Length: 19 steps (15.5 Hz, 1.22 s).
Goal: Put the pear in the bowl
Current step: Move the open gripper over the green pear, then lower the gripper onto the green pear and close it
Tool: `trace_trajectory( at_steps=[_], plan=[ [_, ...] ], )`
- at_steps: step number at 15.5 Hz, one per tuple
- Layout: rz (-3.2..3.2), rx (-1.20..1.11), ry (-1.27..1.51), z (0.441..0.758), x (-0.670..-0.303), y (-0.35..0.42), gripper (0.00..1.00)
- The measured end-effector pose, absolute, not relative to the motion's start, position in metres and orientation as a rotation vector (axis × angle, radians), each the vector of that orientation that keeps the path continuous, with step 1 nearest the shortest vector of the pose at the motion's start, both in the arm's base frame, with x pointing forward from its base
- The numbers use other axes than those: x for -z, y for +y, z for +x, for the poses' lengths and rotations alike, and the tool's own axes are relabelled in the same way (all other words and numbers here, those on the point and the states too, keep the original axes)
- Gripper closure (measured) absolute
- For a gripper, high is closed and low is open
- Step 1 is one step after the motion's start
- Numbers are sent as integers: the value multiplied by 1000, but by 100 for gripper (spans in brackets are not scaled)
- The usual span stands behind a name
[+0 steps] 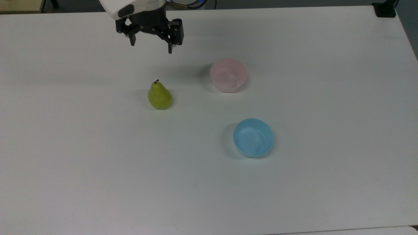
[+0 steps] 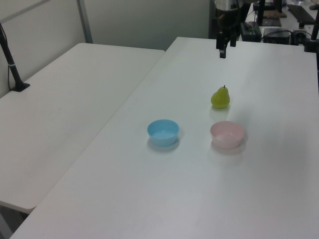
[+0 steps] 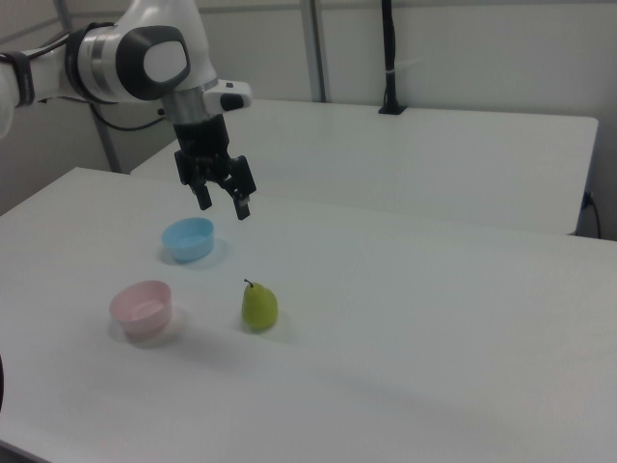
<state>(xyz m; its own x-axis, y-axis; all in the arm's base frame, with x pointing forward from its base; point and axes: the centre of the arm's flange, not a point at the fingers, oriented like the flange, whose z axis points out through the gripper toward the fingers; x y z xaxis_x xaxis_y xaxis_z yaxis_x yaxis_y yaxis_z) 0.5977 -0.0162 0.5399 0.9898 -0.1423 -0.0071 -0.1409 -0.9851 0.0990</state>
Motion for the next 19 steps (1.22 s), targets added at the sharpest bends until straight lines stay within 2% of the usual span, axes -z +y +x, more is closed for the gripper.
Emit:
trace_trajectory(
  at_steps=[11, 19],
  plan=[
    [3073, 14, -165, 603, -533, -24, 0],
    [3024, 259, 68, 631, -432, -22, 0]
  ],
)
